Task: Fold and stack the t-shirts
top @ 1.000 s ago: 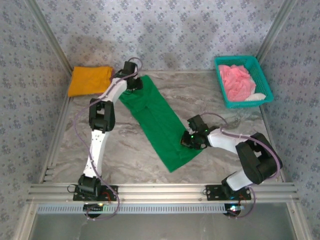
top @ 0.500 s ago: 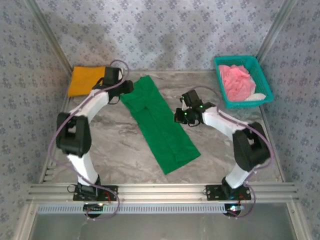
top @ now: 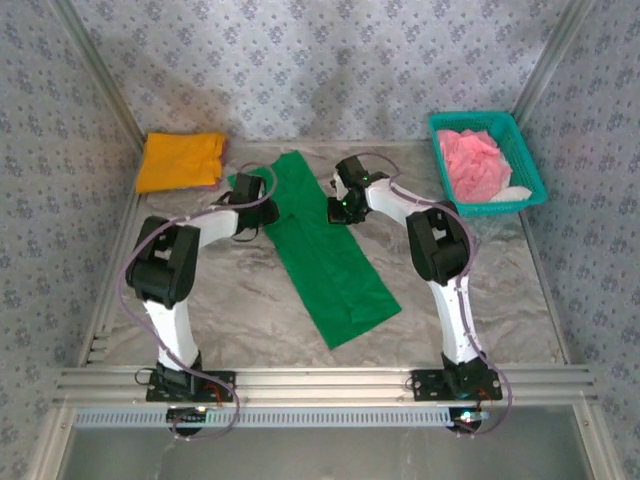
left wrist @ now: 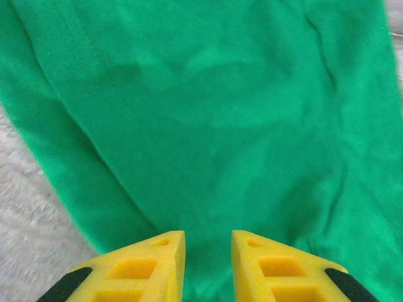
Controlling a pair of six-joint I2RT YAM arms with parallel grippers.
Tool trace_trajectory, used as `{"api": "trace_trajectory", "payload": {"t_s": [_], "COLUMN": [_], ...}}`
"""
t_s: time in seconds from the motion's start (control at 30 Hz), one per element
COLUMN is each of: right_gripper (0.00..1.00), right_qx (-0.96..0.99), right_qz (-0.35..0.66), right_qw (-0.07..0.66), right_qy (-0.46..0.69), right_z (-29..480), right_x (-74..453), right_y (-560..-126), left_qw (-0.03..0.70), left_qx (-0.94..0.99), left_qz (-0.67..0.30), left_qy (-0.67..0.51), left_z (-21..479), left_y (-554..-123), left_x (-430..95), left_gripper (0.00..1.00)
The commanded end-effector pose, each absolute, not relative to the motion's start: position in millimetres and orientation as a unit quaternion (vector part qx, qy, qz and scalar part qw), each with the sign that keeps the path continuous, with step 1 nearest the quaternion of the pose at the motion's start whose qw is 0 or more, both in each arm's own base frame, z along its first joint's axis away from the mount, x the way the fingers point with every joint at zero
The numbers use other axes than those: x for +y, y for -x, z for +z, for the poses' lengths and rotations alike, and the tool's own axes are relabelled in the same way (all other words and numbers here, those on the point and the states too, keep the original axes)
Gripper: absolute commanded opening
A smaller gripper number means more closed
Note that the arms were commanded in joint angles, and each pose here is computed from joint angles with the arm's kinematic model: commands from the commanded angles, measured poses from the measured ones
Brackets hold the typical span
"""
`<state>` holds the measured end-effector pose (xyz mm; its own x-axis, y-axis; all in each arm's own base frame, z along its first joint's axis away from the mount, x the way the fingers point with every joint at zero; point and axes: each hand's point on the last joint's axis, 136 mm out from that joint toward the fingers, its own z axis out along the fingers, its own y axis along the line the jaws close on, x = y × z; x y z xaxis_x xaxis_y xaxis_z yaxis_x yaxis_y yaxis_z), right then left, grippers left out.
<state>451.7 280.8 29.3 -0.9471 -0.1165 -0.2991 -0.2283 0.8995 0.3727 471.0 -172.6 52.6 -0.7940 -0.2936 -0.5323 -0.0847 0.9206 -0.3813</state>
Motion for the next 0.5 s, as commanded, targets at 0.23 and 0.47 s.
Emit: {"api": "trace_trajectory", "payload": {"t_s": [0.23, 0.47], "right_gripper": [0.0, 0.0], "right_qx": [0.972, 0.969], "right_qz": [0.209, 0.22], "right_qw": [0.101, 0.091], "right_qy": [0.031, -0.057], "right_z": [1.2, -11.9], "right_x": [264.2, 244.9], "right_y": [-420.8, -379.2], "left_qw": [0.263, 0.23], "left_qx": [0.945, 0.949], "left_qz": [-0.143, -0.198], "left_qy": [0.132, 0.088], "left_z": [23.2, 8.6], "left_y": [-526.0, -558.5], "left_x": [-179.3, -224.1], "left_gripper": [0.25, 0.25]}}
